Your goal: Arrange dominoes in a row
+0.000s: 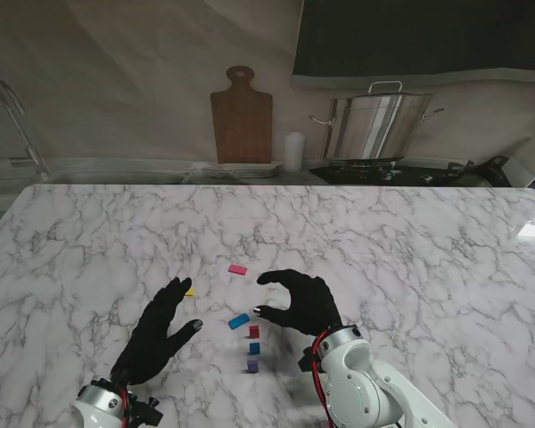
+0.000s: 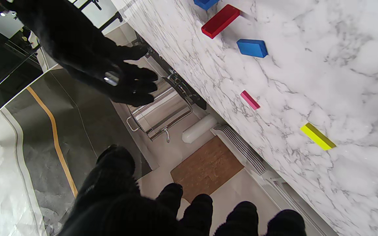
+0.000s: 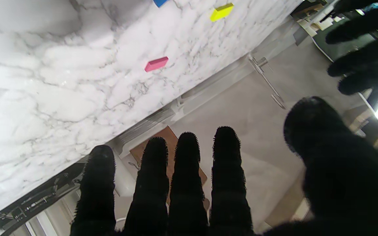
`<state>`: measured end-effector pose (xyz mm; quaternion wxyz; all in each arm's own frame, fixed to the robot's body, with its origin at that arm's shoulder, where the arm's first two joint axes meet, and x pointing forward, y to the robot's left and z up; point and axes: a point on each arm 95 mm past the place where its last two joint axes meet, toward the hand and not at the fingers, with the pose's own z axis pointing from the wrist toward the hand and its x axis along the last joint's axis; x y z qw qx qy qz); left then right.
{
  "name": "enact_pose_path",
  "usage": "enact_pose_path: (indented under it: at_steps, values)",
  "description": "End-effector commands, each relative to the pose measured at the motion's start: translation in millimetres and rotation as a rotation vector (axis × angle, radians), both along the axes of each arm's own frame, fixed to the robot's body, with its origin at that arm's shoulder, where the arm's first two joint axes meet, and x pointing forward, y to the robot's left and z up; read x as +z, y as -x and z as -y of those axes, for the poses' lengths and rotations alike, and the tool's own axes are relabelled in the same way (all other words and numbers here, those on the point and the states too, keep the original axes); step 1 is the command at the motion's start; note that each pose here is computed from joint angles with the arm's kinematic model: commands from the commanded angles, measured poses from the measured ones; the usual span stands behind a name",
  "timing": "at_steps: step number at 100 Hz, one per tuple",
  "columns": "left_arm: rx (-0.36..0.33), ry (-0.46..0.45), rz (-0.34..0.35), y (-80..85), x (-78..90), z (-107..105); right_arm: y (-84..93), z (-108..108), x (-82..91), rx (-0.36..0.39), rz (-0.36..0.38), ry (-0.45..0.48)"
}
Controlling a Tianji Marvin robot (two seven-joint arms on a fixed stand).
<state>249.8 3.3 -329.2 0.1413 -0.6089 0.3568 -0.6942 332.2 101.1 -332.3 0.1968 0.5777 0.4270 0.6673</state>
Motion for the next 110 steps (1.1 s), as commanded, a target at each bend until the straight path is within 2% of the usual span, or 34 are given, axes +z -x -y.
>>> enact_pose_path:
  at_steps: [1,28,50,74,99,110]
  values:
    - [-0.017,0.003,-0.011,2.8,-1.2,4,6.3,3,3.8,0.002,0.017,-0.011]
    - [-0.026,0.002,-0.012,4.1,-2.4,6,22.5,26,9.3,0.016,0.058,-0.061]
    - [-0.047,-0.008,-0.017,7.0,-3.5,11,31.8,37,5.9,0.009,0.029,-0.114]
    - [-0.073,-0.019,-0.037,5.1,-4.6,15,35.0,37,7.3,-0.002,0.013,-0.153]
    - [-0.107,-0.083,-0.021,-13.1,2.8,20,38.2,38,8.4,-0.017,0.017,-0.189]
    - [-0.144,-0.139,-0.027,-25.2,6.3,23,38.8,40,7.9,-0.016,0.015,-0.197]
